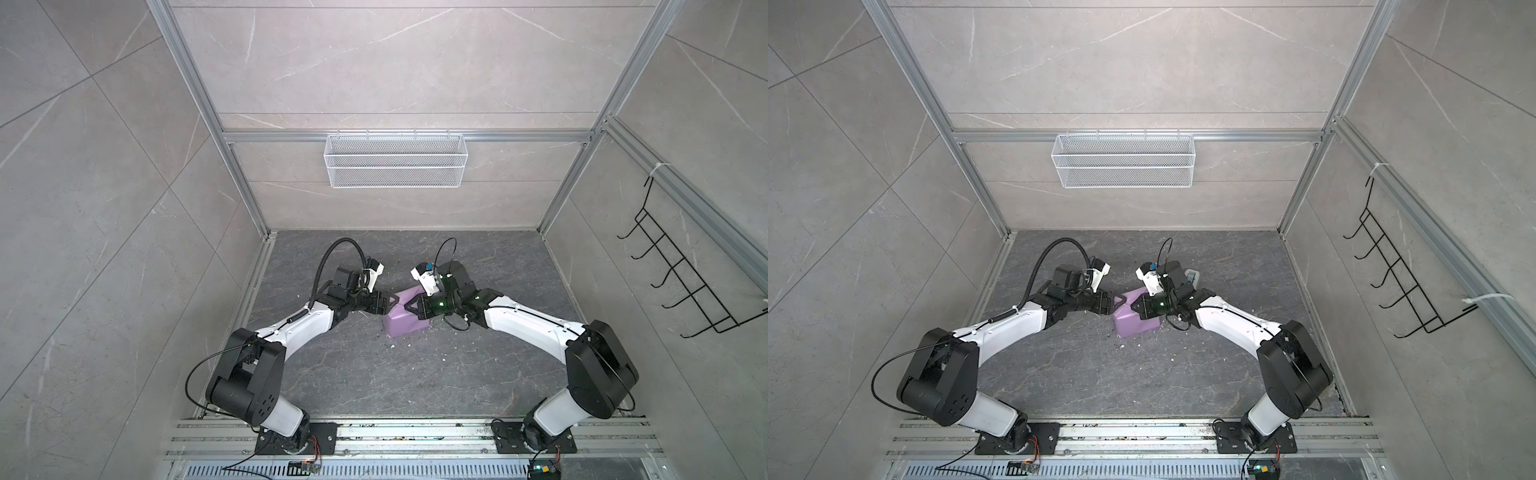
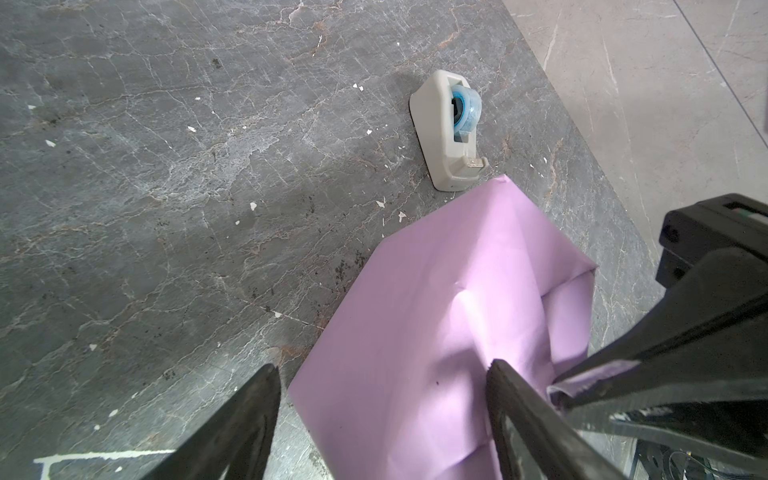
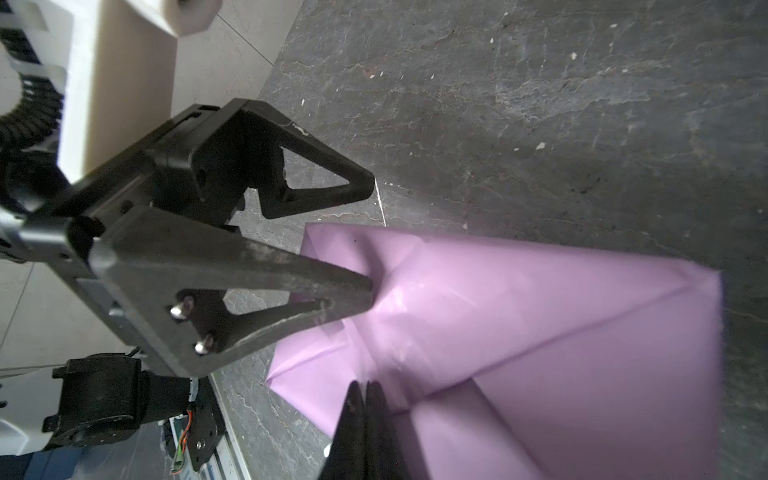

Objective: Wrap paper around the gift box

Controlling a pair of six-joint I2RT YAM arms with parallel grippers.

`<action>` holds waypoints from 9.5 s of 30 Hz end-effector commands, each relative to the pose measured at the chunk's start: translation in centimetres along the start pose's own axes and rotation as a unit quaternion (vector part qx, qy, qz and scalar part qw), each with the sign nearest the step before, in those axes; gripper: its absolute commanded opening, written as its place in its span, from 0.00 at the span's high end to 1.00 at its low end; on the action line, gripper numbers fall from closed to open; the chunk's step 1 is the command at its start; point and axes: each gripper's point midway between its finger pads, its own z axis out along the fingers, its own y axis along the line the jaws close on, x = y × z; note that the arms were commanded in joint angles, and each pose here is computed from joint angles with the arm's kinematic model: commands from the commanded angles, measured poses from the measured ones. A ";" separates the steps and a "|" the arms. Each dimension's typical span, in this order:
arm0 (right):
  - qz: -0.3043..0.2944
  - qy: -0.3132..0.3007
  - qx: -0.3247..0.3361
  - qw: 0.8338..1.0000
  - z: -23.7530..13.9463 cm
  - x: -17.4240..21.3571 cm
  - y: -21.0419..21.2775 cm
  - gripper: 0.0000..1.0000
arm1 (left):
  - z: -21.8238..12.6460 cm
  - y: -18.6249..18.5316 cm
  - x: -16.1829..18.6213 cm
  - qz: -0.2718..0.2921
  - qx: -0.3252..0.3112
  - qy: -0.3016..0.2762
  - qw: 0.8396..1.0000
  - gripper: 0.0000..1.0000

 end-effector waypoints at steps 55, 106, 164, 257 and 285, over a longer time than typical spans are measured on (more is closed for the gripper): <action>-0.085 -0.051 0.067 0.993 -0.5 -3.0 -2.0 0.64 | 0.1 0.6 3.3 -0.005 -0.007 0.052 0.999 0.21; -0.030 -0.015 -0.035 0.999 0.3 -1.3 1.1 1.00 | 0.2 0.7 3.2 -0.005 -0.008 0.051 0.999 0.21; -0.120 0.022 0.018 0.992 0.5 -1.9 -1.2 0.88 | 0.4 0.7 3.3 -0.008 -0.006 0.056 0.998 0.21; -0.063 -0.047 -0.034 0.996 -2.2 2.0 0.9 0.91 | 0.4 0.5 3.3 -0.011 0.001 0.055 0.998 0.21; -0.058 -0.041 -0.082 0.994 -0.8 0.7 2.5 1.00 | 0.4 0.5 3.4 -0.011 0.001 0.057 0.998 0.21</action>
